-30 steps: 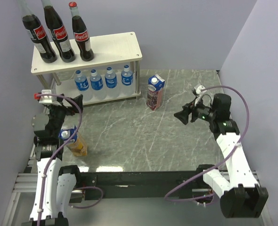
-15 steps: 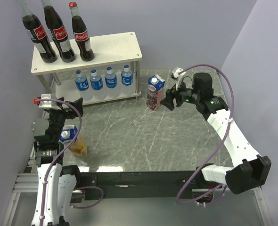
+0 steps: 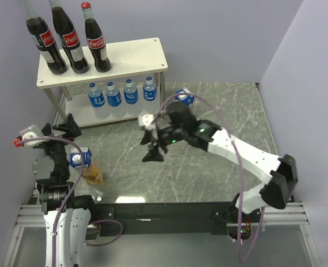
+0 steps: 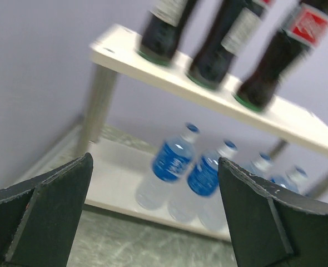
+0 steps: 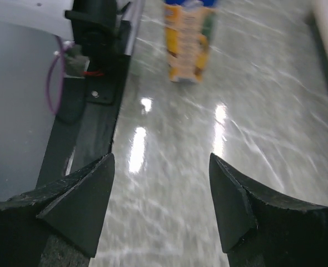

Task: Place and organize the beverage onto the shelf
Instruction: Move the drink to the center of the board.

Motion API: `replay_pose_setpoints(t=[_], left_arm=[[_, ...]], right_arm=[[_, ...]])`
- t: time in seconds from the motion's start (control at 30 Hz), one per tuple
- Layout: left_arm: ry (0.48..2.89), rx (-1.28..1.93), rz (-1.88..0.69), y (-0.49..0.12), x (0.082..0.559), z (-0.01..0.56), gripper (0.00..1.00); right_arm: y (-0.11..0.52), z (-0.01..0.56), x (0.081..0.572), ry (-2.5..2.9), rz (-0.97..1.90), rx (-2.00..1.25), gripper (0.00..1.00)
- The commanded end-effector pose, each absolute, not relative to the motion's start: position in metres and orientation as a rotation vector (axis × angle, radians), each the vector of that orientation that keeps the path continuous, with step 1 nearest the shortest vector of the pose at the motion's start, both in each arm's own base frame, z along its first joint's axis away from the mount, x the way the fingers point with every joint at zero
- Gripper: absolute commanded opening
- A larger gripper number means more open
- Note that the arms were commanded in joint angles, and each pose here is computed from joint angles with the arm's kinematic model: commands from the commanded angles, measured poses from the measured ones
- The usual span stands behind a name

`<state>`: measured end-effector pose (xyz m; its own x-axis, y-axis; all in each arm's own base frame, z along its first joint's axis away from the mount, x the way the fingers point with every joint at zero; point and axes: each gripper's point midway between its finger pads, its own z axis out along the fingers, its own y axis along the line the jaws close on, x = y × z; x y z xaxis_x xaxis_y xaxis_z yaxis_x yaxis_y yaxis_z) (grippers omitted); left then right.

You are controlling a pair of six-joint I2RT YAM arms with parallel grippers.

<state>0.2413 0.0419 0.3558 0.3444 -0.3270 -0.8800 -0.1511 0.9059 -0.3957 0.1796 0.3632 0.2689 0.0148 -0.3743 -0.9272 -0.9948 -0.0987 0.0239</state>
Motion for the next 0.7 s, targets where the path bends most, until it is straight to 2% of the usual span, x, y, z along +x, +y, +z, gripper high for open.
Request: replay_pose_setpoints(t=[0.0, 0.3, 0.67], left_arm=[[1.094, -0.596, -0.025, 0.071, 0.214, 0.374, 1.00], [0.964, -0.696, 0.055, 0.092, 0.181, 0.377, 0.99], [0.882, -0.712, 0.063, 0.096, 0.161, 0.385, 0.99]], right_arm=[[0.422, 0.279, 0.153, 1.215, 1.115, -1.611, 0.75], [0.534, 0.256, 0.146, 1.391, 1.143, -1.569, 0.74], [0.573, 0.256, 0.158, 1.435, 1.162, -1.514, 0.81]])
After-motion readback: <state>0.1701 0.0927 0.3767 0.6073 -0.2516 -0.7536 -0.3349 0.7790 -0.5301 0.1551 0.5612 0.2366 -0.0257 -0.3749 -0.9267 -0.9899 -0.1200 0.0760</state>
